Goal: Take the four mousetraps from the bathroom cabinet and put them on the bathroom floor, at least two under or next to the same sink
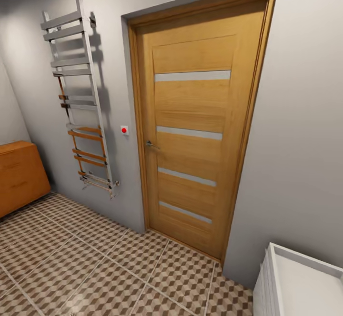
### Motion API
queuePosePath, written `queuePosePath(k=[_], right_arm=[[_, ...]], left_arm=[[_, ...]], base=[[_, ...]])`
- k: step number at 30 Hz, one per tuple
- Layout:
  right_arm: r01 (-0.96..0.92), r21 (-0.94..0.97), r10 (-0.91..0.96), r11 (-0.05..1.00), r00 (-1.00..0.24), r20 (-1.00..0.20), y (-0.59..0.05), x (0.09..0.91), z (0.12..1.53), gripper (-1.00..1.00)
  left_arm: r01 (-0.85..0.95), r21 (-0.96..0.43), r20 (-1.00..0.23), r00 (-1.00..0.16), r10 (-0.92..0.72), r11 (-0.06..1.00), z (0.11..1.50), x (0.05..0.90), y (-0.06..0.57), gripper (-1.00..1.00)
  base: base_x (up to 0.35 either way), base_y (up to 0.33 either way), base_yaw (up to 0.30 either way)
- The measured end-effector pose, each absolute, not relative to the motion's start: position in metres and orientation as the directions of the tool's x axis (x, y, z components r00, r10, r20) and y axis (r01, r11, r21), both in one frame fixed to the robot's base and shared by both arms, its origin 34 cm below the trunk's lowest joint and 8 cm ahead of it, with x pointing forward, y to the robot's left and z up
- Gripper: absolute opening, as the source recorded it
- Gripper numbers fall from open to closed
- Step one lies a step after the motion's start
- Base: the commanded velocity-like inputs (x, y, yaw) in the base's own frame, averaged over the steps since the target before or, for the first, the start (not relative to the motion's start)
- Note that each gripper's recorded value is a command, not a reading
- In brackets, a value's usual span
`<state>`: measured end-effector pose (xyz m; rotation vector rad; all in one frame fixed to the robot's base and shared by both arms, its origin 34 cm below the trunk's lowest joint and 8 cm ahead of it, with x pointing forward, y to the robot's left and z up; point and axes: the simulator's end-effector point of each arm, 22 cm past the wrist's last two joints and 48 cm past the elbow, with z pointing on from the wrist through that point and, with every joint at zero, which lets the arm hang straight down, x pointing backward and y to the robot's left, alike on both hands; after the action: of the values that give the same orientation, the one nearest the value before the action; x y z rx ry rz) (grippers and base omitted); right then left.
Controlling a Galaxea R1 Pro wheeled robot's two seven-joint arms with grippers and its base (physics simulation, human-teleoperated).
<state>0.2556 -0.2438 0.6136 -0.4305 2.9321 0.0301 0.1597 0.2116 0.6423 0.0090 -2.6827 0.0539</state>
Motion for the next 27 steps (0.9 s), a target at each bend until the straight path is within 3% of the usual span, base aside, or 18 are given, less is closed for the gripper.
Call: queuePosePath(k=[27], right_arm=[[-0.287,-0.003,-0.282,0.958,-0.941,-0.184,-0.2419,0.2568,0.6138,1.00]], left_arm=[[-0.007,-0.036,0.412,-0.911,0.008,0.999,0.6391,0.1664,0.2115,1.00]], base=[[0.000,0.000,0.290]])
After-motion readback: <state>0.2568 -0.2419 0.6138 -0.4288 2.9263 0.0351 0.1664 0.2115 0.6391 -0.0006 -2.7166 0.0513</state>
